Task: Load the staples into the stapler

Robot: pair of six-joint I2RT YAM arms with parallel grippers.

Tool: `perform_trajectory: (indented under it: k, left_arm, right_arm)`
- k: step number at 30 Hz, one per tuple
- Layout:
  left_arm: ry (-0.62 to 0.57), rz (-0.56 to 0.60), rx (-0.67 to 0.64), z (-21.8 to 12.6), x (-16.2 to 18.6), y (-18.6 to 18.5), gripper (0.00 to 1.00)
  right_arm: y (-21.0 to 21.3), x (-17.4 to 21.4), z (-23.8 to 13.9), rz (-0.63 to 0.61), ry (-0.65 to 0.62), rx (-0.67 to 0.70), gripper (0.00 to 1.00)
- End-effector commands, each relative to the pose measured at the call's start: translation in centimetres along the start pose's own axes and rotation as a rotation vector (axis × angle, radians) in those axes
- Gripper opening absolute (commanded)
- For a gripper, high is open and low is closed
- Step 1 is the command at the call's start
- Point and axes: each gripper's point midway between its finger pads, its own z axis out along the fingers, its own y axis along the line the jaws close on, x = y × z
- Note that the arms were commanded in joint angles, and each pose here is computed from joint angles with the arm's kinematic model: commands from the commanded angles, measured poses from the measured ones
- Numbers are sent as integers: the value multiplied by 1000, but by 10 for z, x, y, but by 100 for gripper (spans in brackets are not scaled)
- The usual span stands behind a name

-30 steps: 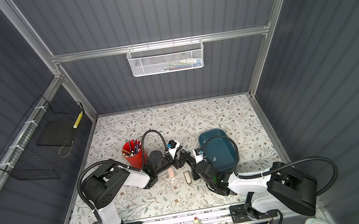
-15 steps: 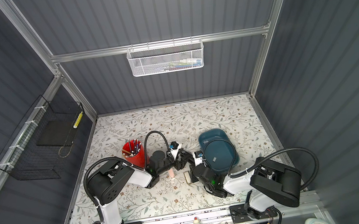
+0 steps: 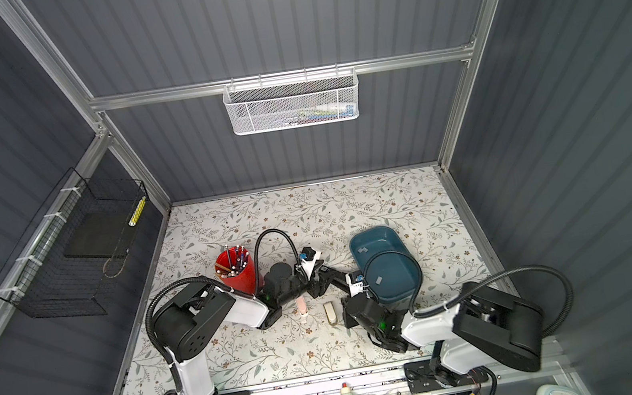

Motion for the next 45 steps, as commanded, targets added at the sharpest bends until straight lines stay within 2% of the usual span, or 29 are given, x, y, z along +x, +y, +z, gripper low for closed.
perform_trajectory:
  k: [1,4,8,19,30,45]
  left_arm:
    - [-54,15,-16,-3,-33,-2,66]
    - [-56,13,-18,-3,-39,-2,66]
    - [-51,7,-4,-1,-38,-4,65]
    - [-13,-6,50,10,-23,-10,65]
    - [28,0,79,22,-13,-13,65]
    - [88,-18,96,35,14,-17,64]
  right_arm:
    - [5,-30,-20,-32,-49,8,31]
    - [-5,-50,-35,-25,-108,66,33]
    - [-15,-58,-37,-15,-124,120,33]
    - [-19,-49,-3,-22,-32,195,29]
    - [-35,-41,4,8,-1,238,27]
    - [-63,42,24,102,158,275,19]
